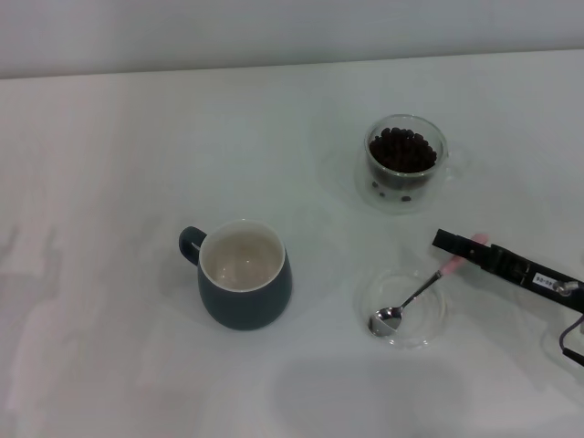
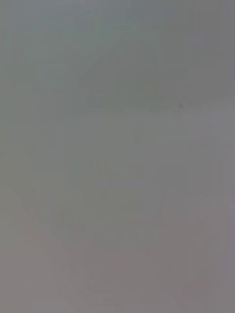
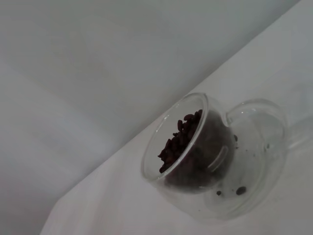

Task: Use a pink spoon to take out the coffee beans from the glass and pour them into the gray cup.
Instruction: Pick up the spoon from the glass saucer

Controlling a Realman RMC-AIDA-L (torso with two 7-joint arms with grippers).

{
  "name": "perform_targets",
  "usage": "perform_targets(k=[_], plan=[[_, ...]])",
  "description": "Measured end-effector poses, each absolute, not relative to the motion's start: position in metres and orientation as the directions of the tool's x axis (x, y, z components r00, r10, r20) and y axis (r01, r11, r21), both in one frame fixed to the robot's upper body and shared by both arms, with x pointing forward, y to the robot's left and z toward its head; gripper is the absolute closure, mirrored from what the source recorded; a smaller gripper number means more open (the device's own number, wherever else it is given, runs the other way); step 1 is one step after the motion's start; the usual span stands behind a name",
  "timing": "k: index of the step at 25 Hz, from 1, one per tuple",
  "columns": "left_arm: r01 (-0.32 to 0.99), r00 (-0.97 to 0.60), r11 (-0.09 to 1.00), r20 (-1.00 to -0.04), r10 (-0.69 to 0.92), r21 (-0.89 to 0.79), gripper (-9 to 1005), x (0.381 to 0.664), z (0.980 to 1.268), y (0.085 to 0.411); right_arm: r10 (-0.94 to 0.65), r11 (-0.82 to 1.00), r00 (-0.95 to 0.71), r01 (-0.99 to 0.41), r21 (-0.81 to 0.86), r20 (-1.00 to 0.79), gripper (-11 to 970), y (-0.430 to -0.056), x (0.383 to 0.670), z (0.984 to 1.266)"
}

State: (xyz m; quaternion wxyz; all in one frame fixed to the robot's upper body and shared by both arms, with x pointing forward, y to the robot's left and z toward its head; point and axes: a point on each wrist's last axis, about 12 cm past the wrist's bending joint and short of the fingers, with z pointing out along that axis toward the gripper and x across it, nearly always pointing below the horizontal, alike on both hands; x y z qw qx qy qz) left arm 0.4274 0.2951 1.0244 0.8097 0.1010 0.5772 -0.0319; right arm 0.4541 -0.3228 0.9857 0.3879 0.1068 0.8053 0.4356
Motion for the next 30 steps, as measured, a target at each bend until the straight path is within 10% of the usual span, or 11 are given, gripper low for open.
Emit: perform_targets(k=[30], plan=[[0.161, 0.336, 0.977, -0.939, 0.077, 0.138, 549, 0.431, 1.026, 0.297, 0.564, 0.55, -0.657, -0.153, 0.821, -0.5, 506, -0.327, 0.432, 0.985]])
